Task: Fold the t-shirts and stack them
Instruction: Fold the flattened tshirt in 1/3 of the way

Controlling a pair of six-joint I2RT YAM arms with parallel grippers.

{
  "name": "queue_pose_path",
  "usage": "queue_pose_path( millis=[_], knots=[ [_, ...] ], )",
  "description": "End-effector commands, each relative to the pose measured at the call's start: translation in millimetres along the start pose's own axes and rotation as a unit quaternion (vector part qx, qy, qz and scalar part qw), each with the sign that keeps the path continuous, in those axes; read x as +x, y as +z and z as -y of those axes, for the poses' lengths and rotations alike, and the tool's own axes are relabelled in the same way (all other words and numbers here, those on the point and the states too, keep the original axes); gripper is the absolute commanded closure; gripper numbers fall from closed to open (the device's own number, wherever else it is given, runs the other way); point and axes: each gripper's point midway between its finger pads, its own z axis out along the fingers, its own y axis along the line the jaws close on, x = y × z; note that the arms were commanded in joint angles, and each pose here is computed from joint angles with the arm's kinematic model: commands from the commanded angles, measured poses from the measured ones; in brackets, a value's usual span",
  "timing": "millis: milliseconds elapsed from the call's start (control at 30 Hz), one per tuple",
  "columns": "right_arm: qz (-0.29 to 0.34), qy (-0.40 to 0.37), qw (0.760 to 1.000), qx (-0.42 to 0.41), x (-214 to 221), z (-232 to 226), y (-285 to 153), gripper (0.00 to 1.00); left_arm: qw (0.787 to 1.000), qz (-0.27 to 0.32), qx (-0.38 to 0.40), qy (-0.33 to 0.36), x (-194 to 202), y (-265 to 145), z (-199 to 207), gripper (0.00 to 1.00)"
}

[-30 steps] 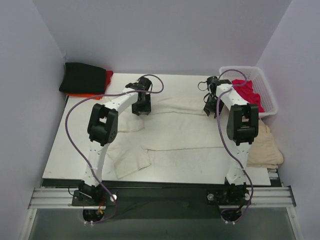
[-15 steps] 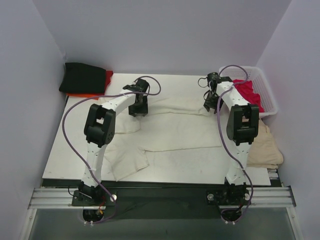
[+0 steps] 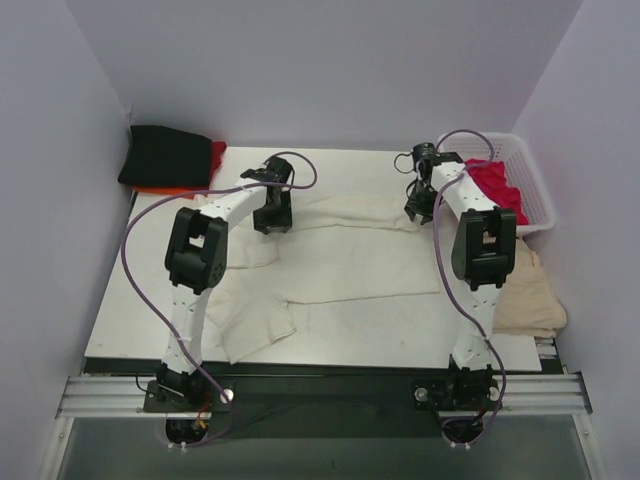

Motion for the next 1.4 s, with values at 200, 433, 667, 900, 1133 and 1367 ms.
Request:
queue_pose_path(
  millis=[200,433,667,900,1133,1367],
  knots=[
    [-0.034,-0.011,0.999,0.003,15.6,-8.0,18.9,0.7,0.997,-0.067,-0.023,0.001,31.3,13.7,-28.0,0.36],
    [-0.04,-0.012,0.999,-0.015,11.0,-20.6,25.3,0.75,0.998,-0.067,-0.015,-0.005,29.0,12.3,-28.2,0.36],
    [0.0,-0.007,1.0,-0.014,-3.9,-14.0,-8.6,1.0,0.998,-0.066,-0.013,-0.005,27.7,9.3,-29.2,0.36],
    [0.052,-0.008,0.998,-0.026,-22.2,-8.5,-55.6,1.0,0.998,-0.057,-0.006,-0.009,20.1,-0.3,-27.2,0.36],
    [0.063,-0.007,0.998,-0.031,-28.3,-6.5,-70.5,1.0,0.999,-0.04,-0.001,-0.012,10.1,-19.4,-26.9,0.43],
    [0.036,-0.008,0.999,-0.019,-7.9,3.6,-65.8,0.94,0.999,-0.033,0.004,-0.012,10.5,-35.9,-29.8,0.47]
  ],
)
